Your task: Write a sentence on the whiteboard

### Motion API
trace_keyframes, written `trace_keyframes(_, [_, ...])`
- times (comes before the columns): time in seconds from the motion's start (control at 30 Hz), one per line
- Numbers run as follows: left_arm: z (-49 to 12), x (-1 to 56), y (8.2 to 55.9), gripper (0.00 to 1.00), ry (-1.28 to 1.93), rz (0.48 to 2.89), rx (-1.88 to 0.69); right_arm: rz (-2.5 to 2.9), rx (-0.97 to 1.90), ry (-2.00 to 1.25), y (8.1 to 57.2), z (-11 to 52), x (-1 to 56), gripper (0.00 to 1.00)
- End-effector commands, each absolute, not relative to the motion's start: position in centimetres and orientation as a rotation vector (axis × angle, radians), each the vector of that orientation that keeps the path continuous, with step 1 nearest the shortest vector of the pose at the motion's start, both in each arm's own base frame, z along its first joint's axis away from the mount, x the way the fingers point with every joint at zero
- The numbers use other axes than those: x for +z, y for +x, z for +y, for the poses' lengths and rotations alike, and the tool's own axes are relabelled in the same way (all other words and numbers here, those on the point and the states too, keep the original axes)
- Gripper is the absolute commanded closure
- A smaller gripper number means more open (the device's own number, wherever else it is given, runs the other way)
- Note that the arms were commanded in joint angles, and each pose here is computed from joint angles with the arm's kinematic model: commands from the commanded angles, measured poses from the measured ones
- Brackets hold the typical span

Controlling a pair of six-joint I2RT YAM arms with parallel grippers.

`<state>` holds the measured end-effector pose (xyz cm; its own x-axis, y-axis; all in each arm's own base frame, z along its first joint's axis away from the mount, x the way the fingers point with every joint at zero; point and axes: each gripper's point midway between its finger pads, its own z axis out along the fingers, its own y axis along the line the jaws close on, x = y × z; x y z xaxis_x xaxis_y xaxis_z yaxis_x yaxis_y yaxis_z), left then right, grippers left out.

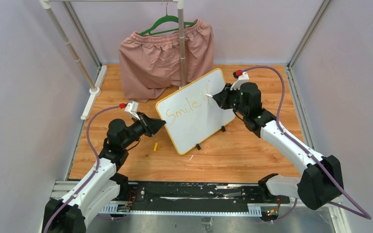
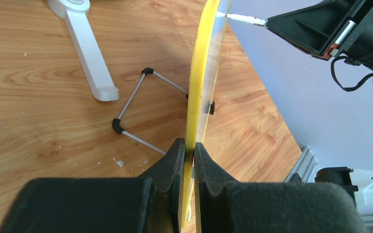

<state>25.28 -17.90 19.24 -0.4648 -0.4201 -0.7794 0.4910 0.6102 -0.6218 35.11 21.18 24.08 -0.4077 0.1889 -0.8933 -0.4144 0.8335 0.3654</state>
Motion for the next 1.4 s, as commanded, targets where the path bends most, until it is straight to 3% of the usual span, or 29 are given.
trace_keyframes(0.0, [-18.0,20.3,25.2,1.00,0.079,1.713,-1.068,1.858,0.640,-0.159,35.9,20.7,24.4,1.00])
trace_keyframes(0.6, [-18.0,20.4,25.1,1.00,0.079,1.712,-1.070,1.894,0.571,-0.095,36.9,18.6,23.2,1.00])
trace_keyframes(1.37, [-18.0,20.4,25.1,1.00,0.079,1.711,-1.070,1.751,0.632,-0.097,38.0,19.6,28.4,1.00])
